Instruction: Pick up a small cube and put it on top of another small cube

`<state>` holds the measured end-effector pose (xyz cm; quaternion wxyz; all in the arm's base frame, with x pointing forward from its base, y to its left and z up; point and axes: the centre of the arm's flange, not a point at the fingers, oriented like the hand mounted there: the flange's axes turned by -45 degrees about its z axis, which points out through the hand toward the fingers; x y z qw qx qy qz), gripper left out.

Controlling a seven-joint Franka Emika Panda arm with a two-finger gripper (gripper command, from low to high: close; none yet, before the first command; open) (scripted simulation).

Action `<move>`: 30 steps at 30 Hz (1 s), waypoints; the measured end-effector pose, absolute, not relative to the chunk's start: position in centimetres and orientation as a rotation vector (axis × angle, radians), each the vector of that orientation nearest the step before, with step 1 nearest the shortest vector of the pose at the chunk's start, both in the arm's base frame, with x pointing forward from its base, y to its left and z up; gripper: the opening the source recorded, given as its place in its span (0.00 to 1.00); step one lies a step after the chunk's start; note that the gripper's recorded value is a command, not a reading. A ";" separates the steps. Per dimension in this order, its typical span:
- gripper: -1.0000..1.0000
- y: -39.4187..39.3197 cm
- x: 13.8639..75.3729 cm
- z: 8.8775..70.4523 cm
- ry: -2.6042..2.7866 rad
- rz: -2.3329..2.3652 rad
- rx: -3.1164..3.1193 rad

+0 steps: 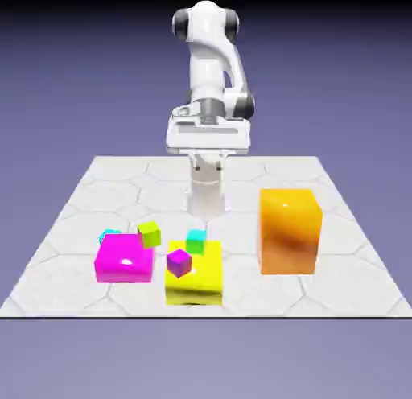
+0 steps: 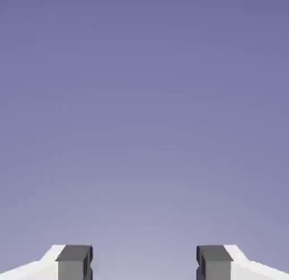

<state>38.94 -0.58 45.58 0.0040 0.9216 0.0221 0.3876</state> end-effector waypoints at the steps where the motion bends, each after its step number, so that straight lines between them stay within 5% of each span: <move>1: 0.50 -1.4 38.9 45.3 0.059 1.214 2.892; 30: 0.50 -21.7 32.4 31.1 -0.213 1.027 2.986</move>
